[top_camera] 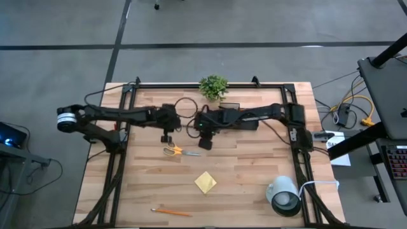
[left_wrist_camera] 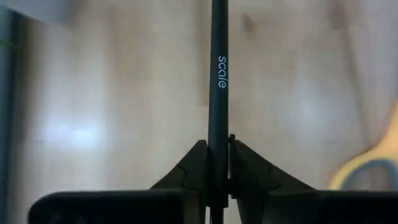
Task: Pick and place office supplies into organizer
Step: Put the black pen into the desk organizer
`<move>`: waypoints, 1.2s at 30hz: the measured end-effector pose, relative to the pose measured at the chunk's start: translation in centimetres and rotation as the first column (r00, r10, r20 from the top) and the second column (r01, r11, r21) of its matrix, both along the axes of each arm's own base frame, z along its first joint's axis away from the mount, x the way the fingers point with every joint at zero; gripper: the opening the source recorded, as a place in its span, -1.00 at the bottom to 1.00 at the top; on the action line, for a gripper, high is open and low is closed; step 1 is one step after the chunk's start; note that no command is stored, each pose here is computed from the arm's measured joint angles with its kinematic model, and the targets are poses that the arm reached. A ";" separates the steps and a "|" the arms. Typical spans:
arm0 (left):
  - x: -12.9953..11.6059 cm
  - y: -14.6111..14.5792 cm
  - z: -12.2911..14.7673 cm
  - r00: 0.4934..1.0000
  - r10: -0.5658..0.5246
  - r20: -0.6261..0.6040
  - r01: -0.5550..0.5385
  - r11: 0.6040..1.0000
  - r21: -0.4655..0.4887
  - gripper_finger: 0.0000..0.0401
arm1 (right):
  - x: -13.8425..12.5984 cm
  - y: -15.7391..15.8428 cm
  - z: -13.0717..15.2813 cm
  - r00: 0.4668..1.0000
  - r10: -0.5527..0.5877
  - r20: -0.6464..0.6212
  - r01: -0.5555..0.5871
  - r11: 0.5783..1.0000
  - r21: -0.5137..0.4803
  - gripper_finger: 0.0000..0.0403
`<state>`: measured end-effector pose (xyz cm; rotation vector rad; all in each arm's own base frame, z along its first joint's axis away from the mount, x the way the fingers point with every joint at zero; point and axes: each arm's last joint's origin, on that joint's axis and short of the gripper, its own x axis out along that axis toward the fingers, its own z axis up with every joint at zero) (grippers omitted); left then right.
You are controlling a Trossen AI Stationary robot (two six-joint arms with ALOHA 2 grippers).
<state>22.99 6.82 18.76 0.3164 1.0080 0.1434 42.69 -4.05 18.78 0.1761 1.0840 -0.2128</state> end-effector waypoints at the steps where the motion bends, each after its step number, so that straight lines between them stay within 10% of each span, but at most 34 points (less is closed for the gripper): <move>1: 0.1 0.1 1.3 1.000 -0.008 0.001 0.008 0.999 0.041 -0.84 | -0.7 0.2 1.1 1.000 -0.020 -0.013 0.021 1.000 0.008 -0.51; 14: 5.2 2.2 15.6 0.978 -0.198 -0.068 0.205 0.838 0.505 -0.84 | -10.9 8.1 12.9 0.949 -0.305 0.074 0.311 0.945 -0.104 -0.40; 21: 11.6 3.9 14.3 0.912 -0.228 -0.341 0.382 0.774 0.505 -0.84 | -12.9 11.3 13.2 0.933 -0.356 0.056 0.359 0.929 -0.090 -0.47; 36: 19.8 4.7 9.8 0.832 -0.298 -0.468 0.519 0.714 0.469 -0.84 | -17.8 17.2 12.8 0.936 -0.349 -0.053 0.335 0.925 -0.178 -0.62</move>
